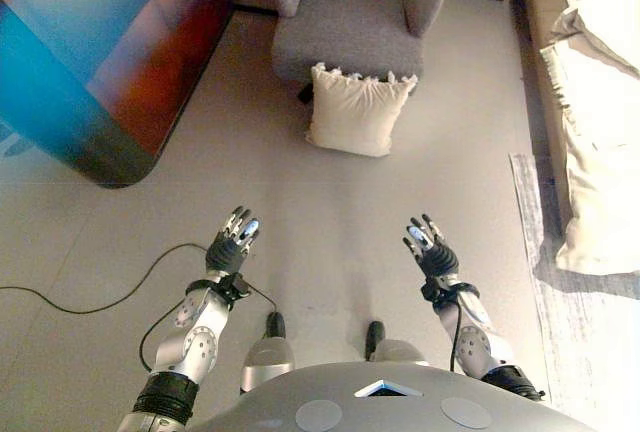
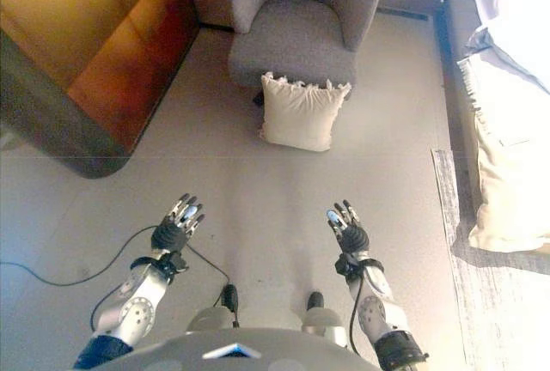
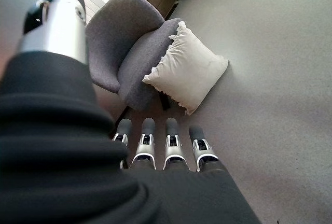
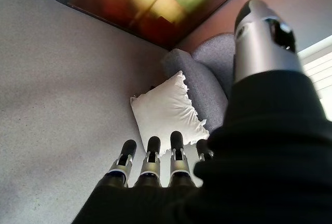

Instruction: Pick up the cushion and take it to the sofa

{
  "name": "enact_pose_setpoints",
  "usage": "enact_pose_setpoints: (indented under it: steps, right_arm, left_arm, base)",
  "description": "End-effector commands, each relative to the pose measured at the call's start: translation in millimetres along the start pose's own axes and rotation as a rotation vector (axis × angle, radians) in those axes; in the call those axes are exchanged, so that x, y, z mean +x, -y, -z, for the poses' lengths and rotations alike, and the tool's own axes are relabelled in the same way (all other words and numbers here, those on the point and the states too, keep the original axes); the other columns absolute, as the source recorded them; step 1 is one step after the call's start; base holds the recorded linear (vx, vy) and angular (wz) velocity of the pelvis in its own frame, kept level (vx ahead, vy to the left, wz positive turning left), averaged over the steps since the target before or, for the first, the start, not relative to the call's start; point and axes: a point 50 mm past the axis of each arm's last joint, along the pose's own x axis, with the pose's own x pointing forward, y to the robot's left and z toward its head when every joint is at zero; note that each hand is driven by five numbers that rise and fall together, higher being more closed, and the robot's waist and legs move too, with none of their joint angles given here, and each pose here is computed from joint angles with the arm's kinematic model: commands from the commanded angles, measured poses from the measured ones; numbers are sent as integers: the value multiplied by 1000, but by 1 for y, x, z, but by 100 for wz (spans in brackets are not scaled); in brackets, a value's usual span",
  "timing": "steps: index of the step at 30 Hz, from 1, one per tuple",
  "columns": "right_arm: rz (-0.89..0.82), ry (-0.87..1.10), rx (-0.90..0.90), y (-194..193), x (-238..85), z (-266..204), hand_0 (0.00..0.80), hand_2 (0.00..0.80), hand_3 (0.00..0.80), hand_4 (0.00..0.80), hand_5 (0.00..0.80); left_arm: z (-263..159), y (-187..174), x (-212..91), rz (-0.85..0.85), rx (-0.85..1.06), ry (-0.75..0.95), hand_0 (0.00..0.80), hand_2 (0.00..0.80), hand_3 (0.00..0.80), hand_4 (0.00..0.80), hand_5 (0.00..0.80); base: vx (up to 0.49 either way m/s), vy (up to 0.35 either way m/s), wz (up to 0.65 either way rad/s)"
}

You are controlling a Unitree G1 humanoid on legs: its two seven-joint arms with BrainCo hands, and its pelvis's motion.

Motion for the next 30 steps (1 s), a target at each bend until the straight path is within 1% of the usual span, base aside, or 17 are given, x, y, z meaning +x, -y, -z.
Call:
enact_pose_setpoints:
  steps: [1, 12, 20, 25, 30]
  right_arm:
    - [-68, 93, 7, -15, 4, -19, 0, 0, 0, 0, 0]
    - [-45, 95, 10, -10, 1, -19, 0, 0, 0, 0, 0]
    - [-32, 117, 36, -11, 3, -21, 0, 0, 0, 0, 0]
    - [-23, 110, 68, -9, -2, -14, 0, 0, 0, 0, 0]
    - [-10, 82, 69, 1, -12, -8, 0, 0, 0, 0, 0]
  left_arm:
    - [-21, 9, 3, 60, 21, 106, 0, 0, 0, 0, 0]
    - [-20, 12, 5, 73, 16, 100, 0, 0, 0, 0, 0]
    - [-29, 10, 9, 96, 43, 110, 0, 0, 0, 0, 0]
    - [-30, 2, 8, 83, 79, 96, 0, 0, 0, 0, 0]
    - [-31, -7, -1, 67, 85, 72, 0, 0, 0, 0, 0]
  base:
    - [30, 31, -4]
    - [41, 69, -6]
    - [38, 148, 2]
    - [79, 175, 18]
    - [246, -71, 3]
